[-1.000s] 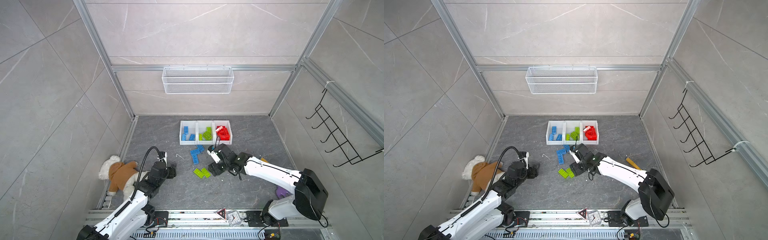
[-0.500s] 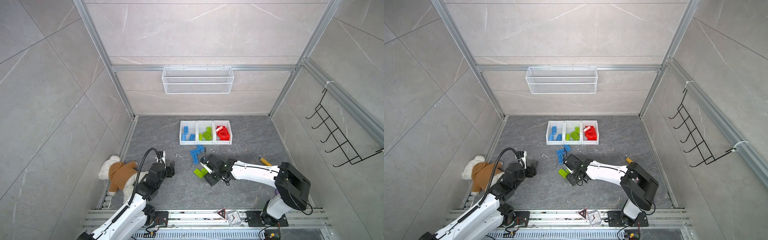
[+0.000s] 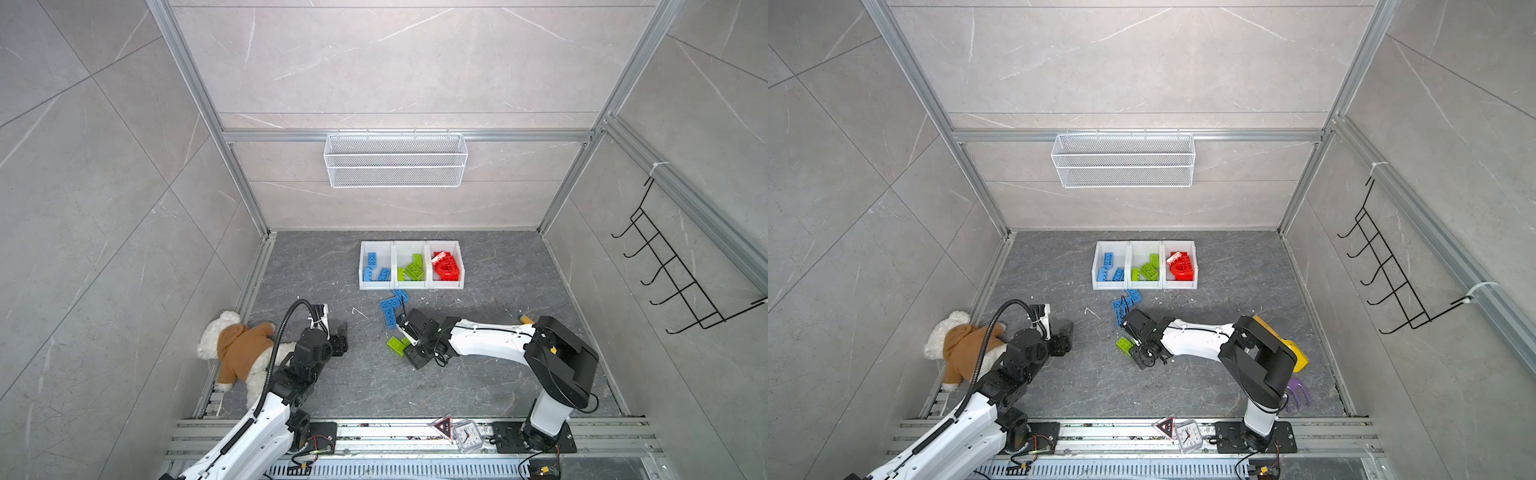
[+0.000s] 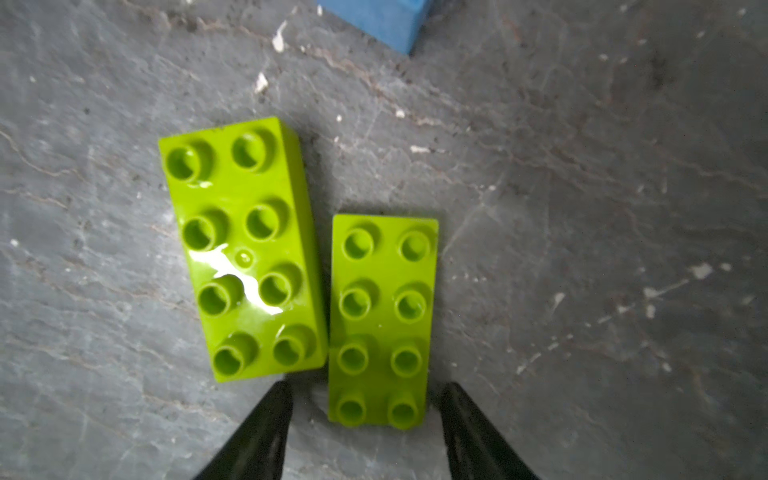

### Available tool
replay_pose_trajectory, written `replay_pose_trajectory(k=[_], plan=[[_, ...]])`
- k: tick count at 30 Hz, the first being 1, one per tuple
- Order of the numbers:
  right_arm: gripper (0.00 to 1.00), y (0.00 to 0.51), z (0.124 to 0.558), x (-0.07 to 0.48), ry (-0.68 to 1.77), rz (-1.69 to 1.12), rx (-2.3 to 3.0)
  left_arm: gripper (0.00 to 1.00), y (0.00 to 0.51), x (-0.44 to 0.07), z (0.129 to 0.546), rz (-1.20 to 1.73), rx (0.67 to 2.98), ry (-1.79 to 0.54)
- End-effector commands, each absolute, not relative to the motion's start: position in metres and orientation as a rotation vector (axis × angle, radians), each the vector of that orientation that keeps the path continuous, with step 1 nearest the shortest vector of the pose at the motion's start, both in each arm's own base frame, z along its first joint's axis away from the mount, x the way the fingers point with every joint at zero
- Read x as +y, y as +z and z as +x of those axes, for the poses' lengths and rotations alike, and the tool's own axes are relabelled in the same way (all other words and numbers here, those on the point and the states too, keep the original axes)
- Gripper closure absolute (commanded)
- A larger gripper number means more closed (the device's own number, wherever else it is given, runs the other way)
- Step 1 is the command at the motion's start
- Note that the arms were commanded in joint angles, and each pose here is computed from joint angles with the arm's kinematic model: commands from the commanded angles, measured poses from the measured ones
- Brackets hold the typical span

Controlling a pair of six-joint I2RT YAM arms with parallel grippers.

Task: Sort the legos into containers by color
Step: 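Lower the right gripper onto the narrower lime-green brick and close, then carry the lime-green brick with the right gripper over the middle compartment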

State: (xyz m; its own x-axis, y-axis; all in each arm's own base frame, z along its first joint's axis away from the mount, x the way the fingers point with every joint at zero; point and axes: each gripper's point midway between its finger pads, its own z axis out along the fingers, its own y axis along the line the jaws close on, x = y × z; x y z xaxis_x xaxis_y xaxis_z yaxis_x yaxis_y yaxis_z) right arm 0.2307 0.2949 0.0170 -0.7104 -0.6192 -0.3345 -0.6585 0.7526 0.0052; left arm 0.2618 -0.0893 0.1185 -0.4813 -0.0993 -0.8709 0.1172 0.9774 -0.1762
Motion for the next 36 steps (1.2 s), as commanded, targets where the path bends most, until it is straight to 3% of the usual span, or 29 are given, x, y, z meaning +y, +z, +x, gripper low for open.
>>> replay_pose_trajectory(k=[1, 16, 23, 36], plan=[[0.44, 0.015, 0.24, 0.301, 0.167, -0.961, 2.633, 0.27, 0.127, -0.087, 0.267, 0.002, 2.021, -0.245], [0.65, 0.027, 0.254, 0.285, 0.22, -0.843, 2.642, 0.27, 0.125, -0.087, 0.268, 0.0, 2.027, -0.24], [0.7, 0.055, 0.273, 0.279, 0.306, -0.757, 2.601, 0.27, 0.126, -0.087, 0.268, -0.002, 2.024, -0.241], [0.71, 0.131, 0.406, 0.236, 0.297, -0.522, 2.47, 0.26, 0.126, -0.085, 0.268, -0.014, 2.021, -0.232]])
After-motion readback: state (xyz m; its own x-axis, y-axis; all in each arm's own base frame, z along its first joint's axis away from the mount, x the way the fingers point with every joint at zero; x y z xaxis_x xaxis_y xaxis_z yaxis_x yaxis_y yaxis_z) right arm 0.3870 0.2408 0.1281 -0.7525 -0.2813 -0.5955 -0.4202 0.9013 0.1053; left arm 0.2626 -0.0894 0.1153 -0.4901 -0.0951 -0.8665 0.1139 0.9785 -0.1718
